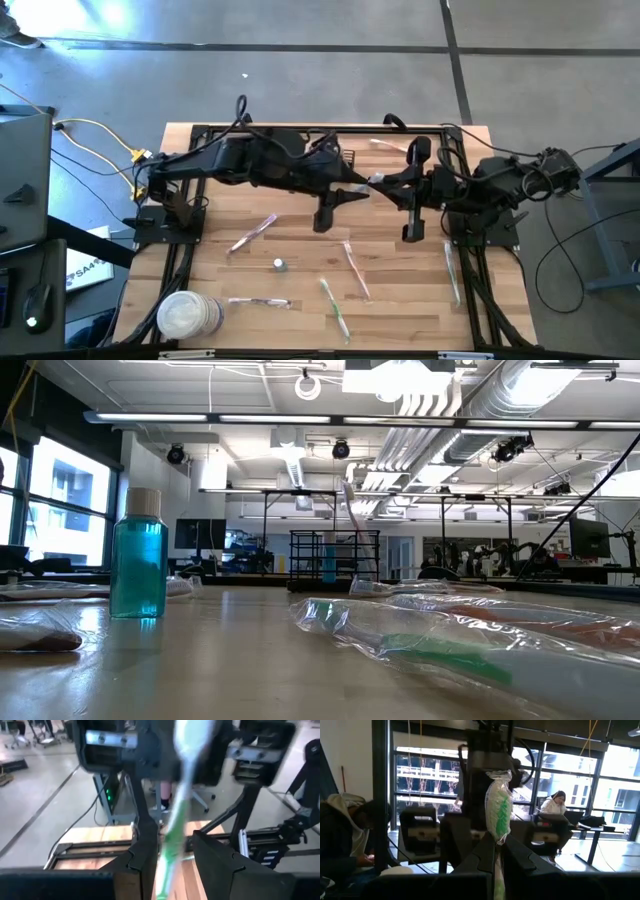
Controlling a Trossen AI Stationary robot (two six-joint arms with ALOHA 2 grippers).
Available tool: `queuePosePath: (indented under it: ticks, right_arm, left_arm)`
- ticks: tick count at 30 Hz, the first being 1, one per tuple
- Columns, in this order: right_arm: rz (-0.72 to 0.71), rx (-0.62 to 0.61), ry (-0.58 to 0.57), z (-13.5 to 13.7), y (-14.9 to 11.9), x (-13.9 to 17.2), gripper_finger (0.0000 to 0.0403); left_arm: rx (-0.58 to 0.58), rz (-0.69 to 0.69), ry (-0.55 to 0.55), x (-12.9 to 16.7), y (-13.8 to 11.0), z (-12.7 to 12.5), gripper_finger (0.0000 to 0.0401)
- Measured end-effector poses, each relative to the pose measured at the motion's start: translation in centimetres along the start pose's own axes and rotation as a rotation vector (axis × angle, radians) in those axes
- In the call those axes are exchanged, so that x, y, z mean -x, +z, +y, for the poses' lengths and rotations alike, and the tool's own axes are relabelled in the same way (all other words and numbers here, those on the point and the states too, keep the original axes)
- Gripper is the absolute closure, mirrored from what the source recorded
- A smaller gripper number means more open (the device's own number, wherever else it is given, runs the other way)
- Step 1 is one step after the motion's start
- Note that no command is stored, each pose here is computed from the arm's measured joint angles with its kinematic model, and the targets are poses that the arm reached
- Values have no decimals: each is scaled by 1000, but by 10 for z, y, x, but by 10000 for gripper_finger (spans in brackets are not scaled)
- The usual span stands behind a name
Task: Pick & Place toothbrushing station
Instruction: Put the middle green toothbrush into the mesh organizer
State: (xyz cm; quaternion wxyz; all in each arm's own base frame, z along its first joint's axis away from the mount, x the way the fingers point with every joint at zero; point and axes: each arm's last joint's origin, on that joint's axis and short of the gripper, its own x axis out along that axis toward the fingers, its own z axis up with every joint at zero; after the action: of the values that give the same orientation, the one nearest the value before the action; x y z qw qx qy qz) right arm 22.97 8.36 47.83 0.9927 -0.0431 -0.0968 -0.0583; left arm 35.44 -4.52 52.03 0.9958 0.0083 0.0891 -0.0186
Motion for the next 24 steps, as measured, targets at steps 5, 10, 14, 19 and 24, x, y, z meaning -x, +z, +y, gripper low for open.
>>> queuePosePath:
  ticks: [5,10,14,19,24]
  right_arm:
    - [5,-1,4,0,-3,-5,398]
    - [24,9,-4,2,-10,-13,398]
    - [28,5,-6,2,-11,-14,398]
    - [19,4,-10,1,-10,-14,398]
    - [22,8,-10,1,-11,-14,398]
  left_arm:
    - [4,-19,6,-4,1,4,279]
    - [-18,-6,6,-5,-1,3,279]
    - [-20,-6,5,-5,-1,3,279]
    - [-22,4,6,-5,-2,3,279]
    - [-25,4,6,-5,-2,3,294]
